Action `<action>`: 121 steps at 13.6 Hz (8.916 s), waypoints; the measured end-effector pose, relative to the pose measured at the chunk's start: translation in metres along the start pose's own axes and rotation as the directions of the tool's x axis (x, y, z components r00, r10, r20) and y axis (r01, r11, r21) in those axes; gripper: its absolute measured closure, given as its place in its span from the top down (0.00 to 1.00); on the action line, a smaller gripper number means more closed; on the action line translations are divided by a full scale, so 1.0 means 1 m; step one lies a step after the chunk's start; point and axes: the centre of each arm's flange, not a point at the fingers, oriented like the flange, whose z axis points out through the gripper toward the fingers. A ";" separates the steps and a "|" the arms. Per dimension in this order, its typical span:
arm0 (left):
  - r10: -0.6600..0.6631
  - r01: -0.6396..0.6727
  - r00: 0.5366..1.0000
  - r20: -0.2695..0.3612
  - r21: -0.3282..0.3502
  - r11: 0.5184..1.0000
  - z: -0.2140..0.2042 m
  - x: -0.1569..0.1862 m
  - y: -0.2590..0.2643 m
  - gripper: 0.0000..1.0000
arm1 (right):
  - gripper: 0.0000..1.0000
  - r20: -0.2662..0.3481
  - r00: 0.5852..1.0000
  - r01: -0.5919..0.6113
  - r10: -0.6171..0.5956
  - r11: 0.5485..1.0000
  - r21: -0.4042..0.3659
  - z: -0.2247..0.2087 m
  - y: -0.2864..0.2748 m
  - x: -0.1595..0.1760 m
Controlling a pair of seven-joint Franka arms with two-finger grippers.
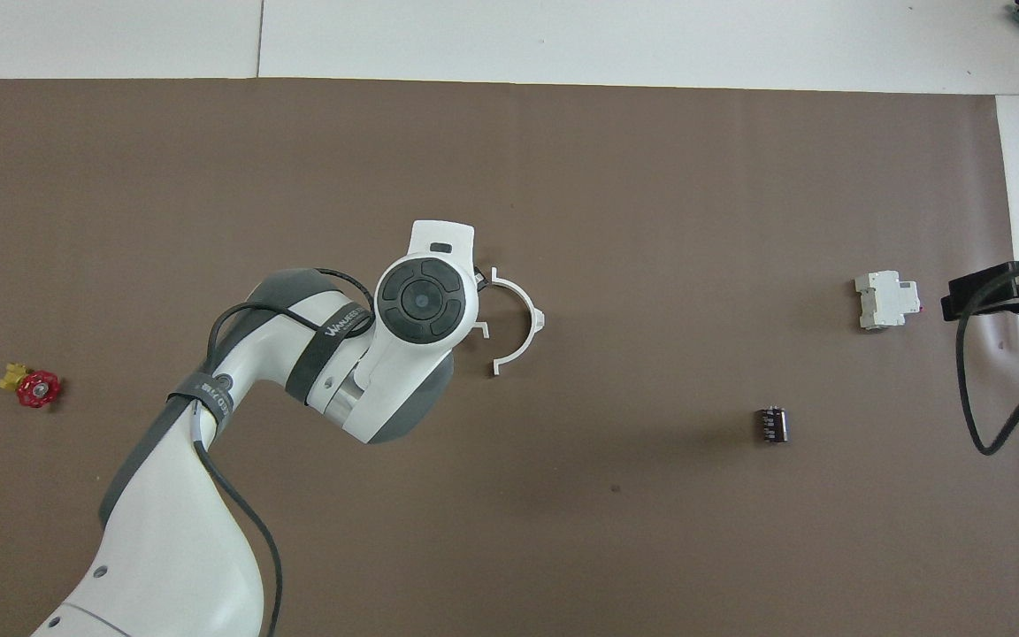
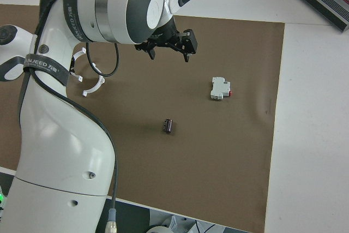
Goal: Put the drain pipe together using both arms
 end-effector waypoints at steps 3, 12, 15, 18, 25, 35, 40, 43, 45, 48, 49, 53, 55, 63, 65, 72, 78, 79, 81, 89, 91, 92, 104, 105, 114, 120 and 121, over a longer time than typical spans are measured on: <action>0.032 -0.032 0.999 -0.012 0.027 0.999 0.014 -0.006 -0.001 0.07 | 1.00 -0.001 1.000 -0.001 0.001 1.000 0.000 0.000 0.000 0.000; 0.102 -0.101 0.995 0.001 0.069 0.992 0.026 -0.023 -0.009 0.07 | 1.00 -0.001 1.000 -0.004 0.004 1.000 0.000 0.000 0.002 0.000; 0.111 -0.111 0.994 0.001 0.070 0.991 0.025 -0.028 -0.007 0.07 | 1.00 -0.001 1.000 -0.005 0.005 1.000 0.000 0.000 0.003 0.000; 0.122 -0.121 0.993 0.002 0.071 0.990 0.025 -0.034 -0.006 0.07 | 1.00 -0.001 1.000 -0.005 0.005 1.000 0.000 0.000 0.003 0.000; 0.136 -0.136 0.991 0.003 0.072 0.988 0.023 -0.043 -0.006 0.07 | 1.00 -0.001 1.000 -0.005 0.005 1.000 0.000 0.000 0.003 0.000; 0.140 -0.140 0.990 0.001 0.061 0.988 0.022 -0.045 -0.004 0.07 | 1.00 -0.001 1.000 -0.005 0.005 1.000 0.000 0.000 0.003 0.000; 0.141 -0.140 0.990 0.000 0.059 0.988 0.022 -0.046 -0.004 0.07 | 1.00 -0.001 1.000 -0.005 0.005 1.000 0.000 0.000 0.003 0.000; 0.141 -0.140 0.990 0.000 0.058 0.988 0.022 -0.046 -0.004 0.12 | 1.00 -0.001 1.000 -0.005 0.005 1.000 0.000 0.000 0.003 0.000; 0.141 -0.140 0.990 0.000 0.058 0.988 0.022 -0.046 -0.004 0.37 | 1.00 -0.001 1.000 -0.005 0.005 1.000 0.000 0.000 0.003 0.000; 0.141 -0.140 0.990 0.000 0.058 0.988 0.023 -0.046 -0.004 0.71 | 1.00 -0.001 1.000 -0.005 0.005 1.000 0.000 0.000 0.003 0.000; 0.141 -0.140 0.990 0.000 0.058 0.988 0.023 -0.046 -0.004 0.85 | 1.00 -0.001 1.000 -0.005 0.005 1.000 0.000 0.000 0.003 0.000; 0.156 -0.154 0.988 -0.014 0.088 0.984 0.018 -0.033 -0.007 1.00 | 1.00 -0.001 1.000 -0.005 0.005 1.000 0.000 0.000 0.003 0.000; 0.194 -0.191 0.980 -0.029 0.099 0.977 -0.014 0.008 -0.017 1.00 | 1.00 -0.001 1.000 -0.005 0.005 1.000 0.000 0.000 0.003 0.000; 0.373 -0.374 0.927 0.033 0.149 0.915 -0.121 0.194 -0.162 1.00 | 1.00 -0.001 1.000 -0.011 0.011 1.000 0.000 0.000 -0.001 0.000; 0.413 -0.418 0.909 0.062 0.147 0.897 -0.121 0.237 -0.209 1.00 | 1.00 0.000 1.000 -0.013 0.013 1.000 -0.001 0.001 -0.007 0.001; 0.471 -0.477 0.879 0.081 0.099 0.873 -0.136 0.289 -0.282 1.00 | 1.00 -0.003 0.999 -0.039 0.039 0.999 -0.005 -0.001 -0.036 0.001; 0.530 -0.532 0.847 0.036 0.054 0.845 -0.170 0.254 -0.240 1.00 | 1.00 0.000 1.000 -0.018 0.018 0.999 -0.044 -0.017 -0.010 -0.004; 0.527 -0.528 0.849 0.035 0.038 0.848 -0.172 0.252 -0.238 1.00 | 1.00 0.002 1.000 -0.018 0.018 0.999 -0.041 -0.018 -0.004 -0.005; 0.518 -0.520 0.854 0.042 0.033 0.854 -0.181 0.251 -0.243 1.00 | 1.00 0.005 1.000 -0.026 0.027 0.999 -0.028 -0.017 0.005 -0.005; 0.490 -0.497 0.861 0.136 0.014 0.868 -0.208 0.214 -0.280 1.00 | 1.00 0.018 1.000 -0.025 0.025 0.999 -0.023 -0.011 0.005 -0.001; 0.498 -0.503 0.857 0.133 0.007 0.864 -0.209 0.218 -0.283 1.00 | 1.00 0.018 1.000 -0.024 0.025 0.999 -0.022 -0.011 0.004 -0.001; 0.506 -0.511 0.852 0.131 0.004 0.860 -0.209 0.221 -0.286 1.00 | 1.00 0.018 1.000 -0.024 0.024 0.999 -0.021 -0.011 0.004 -0.001; 0.534 -0.547 0.815 0.225 -0.002 0.837 -0.265 0.230 -0.296 1.00 | 1.00 0.018 1.000 -0.022 0.022 1.000 -0.020 -0.011 0.003 -0.001; 0.535 -0.549 0.814 0.225 -0.002 0.836 -0.271 0.229 -0.295 1.00 | 1.00 0.018 1.000 -0.022 0.022 1.000 -0.020 -0.011 0.003 -0.001; 0.543 -0.554 0.814 0.204 -0.003 0.832 -0.286 0.223 -0.295 1.00 | 1.00 0.018 1.000 -0.022 0.022 1.000 -0.020 -0.011 0.003 -0.001; 0.545 -0.556 0.812 0.208 -0.003 0.831 -0.284 0.223 -0.294 1.00 | 1.00 0.018 1.000 -0.022 0.022 1.000 -0.020 -0.011 0.003 -0.001; 0.545 -0.556 0.813 0.207 -0.003 0.831 -0.284 0.223 -0.294 1.00 | 1.00 0.018 1.000 -0.022 0.022 1.000 -0.020 -0.011 0.003 -0.001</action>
